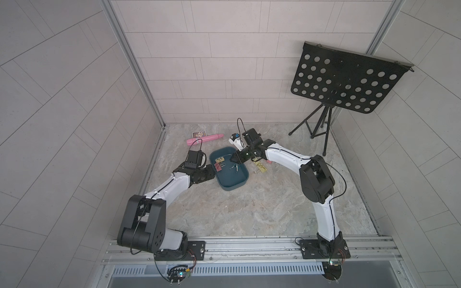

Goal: Take out the binder clips from the storage box
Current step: Pick up the binder clip from the storage box.

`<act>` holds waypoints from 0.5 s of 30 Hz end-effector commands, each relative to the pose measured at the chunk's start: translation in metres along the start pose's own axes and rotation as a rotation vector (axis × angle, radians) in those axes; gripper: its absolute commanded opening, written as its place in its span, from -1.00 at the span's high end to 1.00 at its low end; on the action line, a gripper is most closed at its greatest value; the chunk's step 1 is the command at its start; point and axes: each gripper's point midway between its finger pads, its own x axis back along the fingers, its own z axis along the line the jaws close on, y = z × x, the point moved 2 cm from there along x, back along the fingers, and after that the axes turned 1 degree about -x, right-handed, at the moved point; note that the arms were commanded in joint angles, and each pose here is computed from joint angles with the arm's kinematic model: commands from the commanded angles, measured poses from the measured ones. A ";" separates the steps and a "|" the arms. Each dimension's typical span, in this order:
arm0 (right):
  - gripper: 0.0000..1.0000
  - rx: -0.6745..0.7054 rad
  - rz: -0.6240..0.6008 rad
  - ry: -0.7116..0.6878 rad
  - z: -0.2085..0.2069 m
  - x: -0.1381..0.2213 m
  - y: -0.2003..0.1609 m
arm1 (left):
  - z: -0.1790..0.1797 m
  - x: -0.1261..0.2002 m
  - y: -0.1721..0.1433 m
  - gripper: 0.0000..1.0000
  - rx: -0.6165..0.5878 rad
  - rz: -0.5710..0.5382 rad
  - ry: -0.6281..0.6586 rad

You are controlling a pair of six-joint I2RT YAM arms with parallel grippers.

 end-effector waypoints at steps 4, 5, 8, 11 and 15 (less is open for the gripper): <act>0.39 -0.026 0.016 0.021 0.005 -0.015 0.006 | -0.005 0.001 0.002 0.44 -0.007 -0.009 -0.020; 0.39 -0.026 0.018 0.025 0.006 -0.017 0.006 | -0.005 0.001 0.003 0.44 -0.006 -0.012 -0.023; 0.39 -0.028 0.024 0.034 0.008 -0.026 0.006 | -0.006 0.002 0.005 0.44 -0.008 -0.016 -0.024; 0.39 -0.029 0.037 0.044 0.011 -0.035 0.006 | -0.007 0.001 0.006 0.44 -0.004 -0.016 -0.030; 0.39 -0.027 0.055 0.050 0.014 -0.045 0.005 | -0.007 -0.002 0.005 0.44 -0.001 -0.007 -0.031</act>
